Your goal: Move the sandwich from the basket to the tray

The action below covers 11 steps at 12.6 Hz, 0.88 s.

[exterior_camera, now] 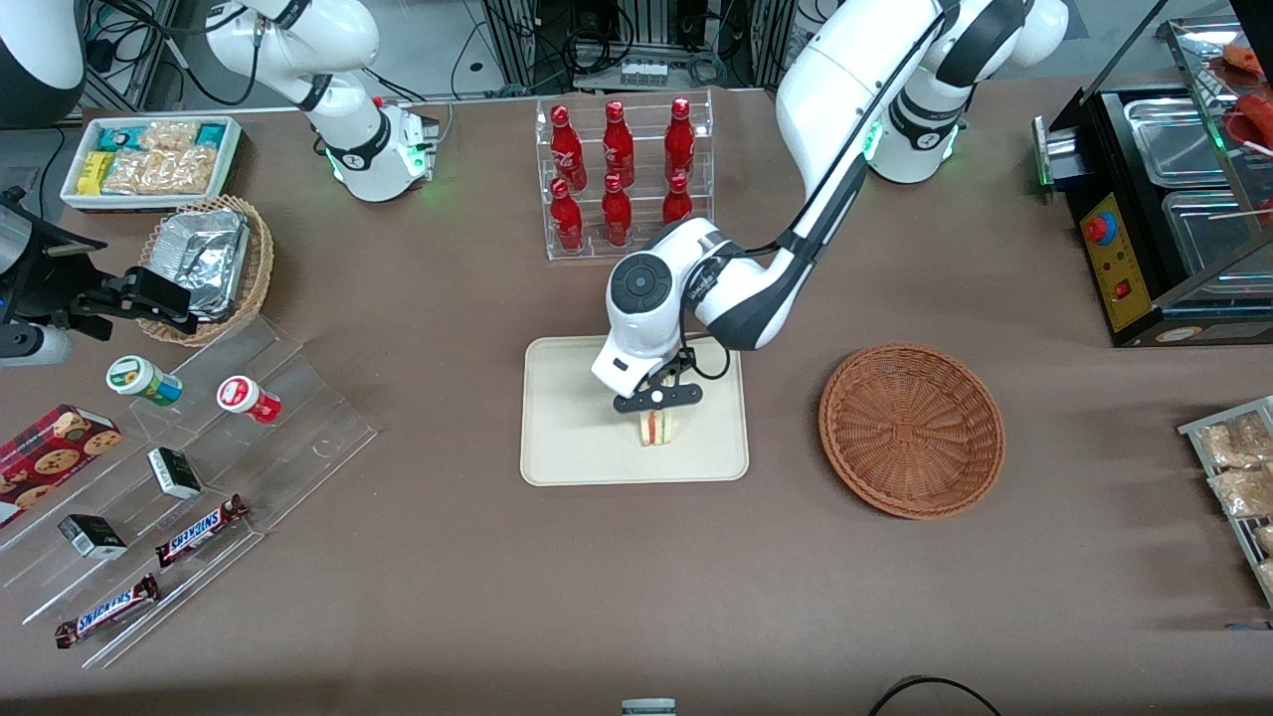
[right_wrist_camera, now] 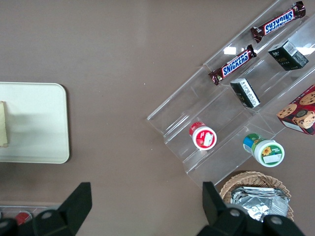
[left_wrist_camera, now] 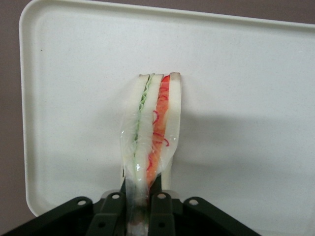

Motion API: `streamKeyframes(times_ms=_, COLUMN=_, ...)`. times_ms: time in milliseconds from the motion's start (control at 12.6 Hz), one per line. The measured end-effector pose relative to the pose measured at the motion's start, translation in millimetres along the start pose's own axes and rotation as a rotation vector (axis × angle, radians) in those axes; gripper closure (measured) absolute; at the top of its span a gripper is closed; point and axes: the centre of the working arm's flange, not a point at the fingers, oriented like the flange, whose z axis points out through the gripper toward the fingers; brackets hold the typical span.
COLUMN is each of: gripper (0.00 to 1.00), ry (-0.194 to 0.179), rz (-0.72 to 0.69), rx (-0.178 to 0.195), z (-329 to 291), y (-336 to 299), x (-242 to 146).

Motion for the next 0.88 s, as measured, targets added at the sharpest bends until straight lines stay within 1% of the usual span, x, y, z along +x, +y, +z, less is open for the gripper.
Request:
streamKeyframes(times_ms=159, gripper=0.58, ry=0.011, rz=-0.003, rx=-0.011, z=-7, y=1, x=4)
streamKeyframes(times_ms=239, gripper=0.44, ry=0.024, rz=-0.007, rx=-0.023, z=-19, y=3, x=9)
streamKeyframes(times_ms=319, gripper=0.33, ry=0.033, rz=-0.013, rx=-0.027, z=-35, y=2, x=13)
streamKeyframes(times_ms=398, gripper=0.22, ry=0.034, rz=-0.021, rx=-0.015, z=-58, y=-3, x=16)
streamKeyframes(times_ms=558, gripper=0.01, ry=0.043, rz=-0.061, rx=0.005, z=-127, y=-32, x=28)
streamKeyframes(times_ms=637, gripper=0.01, ry=0.043, rz=-0.098, rx=0.019, z=-168, y=-58, x=36)
streamKeyframes(times_ms=717, gripper=0.01, ry=0.036, rz=-0.133, rx=0.042, z=-205, y=-90, x=43)
streamKeyframes(times_ms=796, gripper=0.01, ry=0.028, rz=-0.152, rx=0.06, z=-238, y=-123, x=49)
streamKeyframes(times_ms=876, gripper=0.01, ry=0.024, rz=-0.149, rx=0.069, z=-267, y=-155, x=55)
